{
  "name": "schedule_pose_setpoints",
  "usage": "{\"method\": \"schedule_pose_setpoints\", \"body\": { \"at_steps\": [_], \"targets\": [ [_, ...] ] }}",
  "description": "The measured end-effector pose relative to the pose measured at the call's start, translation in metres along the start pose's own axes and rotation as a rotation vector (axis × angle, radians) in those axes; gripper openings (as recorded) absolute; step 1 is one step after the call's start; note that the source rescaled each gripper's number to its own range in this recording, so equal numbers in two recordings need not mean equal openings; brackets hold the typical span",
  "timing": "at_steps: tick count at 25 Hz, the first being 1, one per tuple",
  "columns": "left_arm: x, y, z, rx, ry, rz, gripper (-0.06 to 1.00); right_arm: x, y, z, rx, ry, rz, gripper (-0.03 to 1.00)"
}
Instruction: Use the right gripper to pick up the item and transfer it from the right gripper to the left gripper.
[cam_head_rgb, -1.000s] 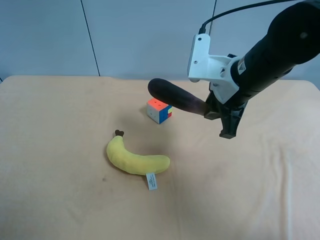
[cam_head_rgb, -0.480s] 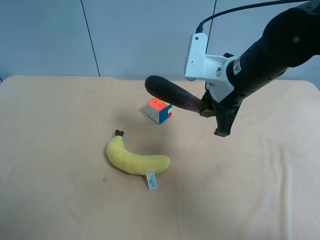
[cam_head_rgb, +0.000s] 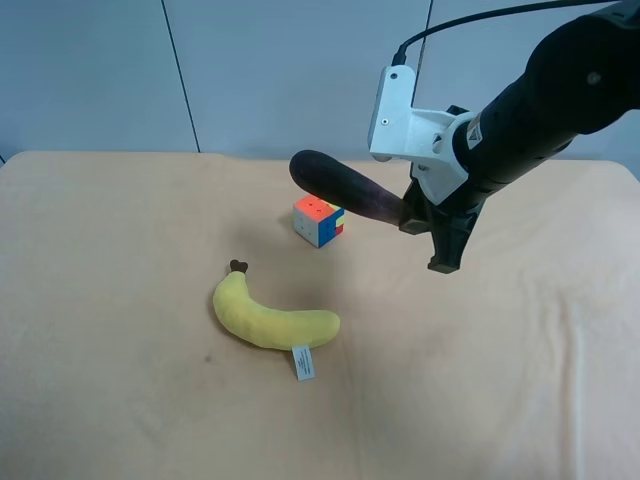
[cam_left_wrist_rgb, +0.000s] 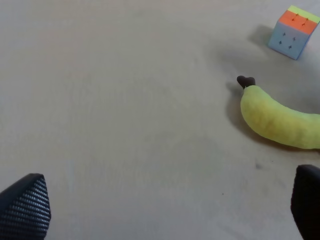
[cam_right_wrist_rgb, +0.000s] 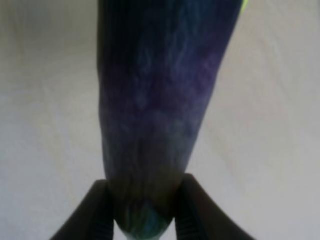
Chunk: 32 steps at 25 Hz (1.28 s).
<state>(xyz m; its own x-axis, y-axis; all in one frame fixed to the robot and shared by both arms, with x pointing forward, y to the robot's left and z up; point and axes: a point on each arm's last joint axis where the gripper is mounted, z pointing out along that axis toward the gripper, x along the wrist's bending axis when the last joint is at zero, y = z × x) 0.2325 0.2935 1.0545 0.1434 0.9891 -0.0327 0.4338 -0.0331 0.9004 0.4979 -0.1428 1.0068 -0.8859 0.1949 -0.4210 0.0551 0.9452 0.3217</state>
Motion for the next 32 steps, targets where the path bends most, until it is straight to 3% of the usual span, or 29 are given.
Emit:
{"method": "schedule_pose_setpoints", "body": {
  "at_steps": [32],
  "targets": [
    [0.000,0.000,0.000,0.000,0.000,0.000,0.93,0.008,0.017,-0.002,-0.162,0.126,0.357,0.00]
  ]
}}
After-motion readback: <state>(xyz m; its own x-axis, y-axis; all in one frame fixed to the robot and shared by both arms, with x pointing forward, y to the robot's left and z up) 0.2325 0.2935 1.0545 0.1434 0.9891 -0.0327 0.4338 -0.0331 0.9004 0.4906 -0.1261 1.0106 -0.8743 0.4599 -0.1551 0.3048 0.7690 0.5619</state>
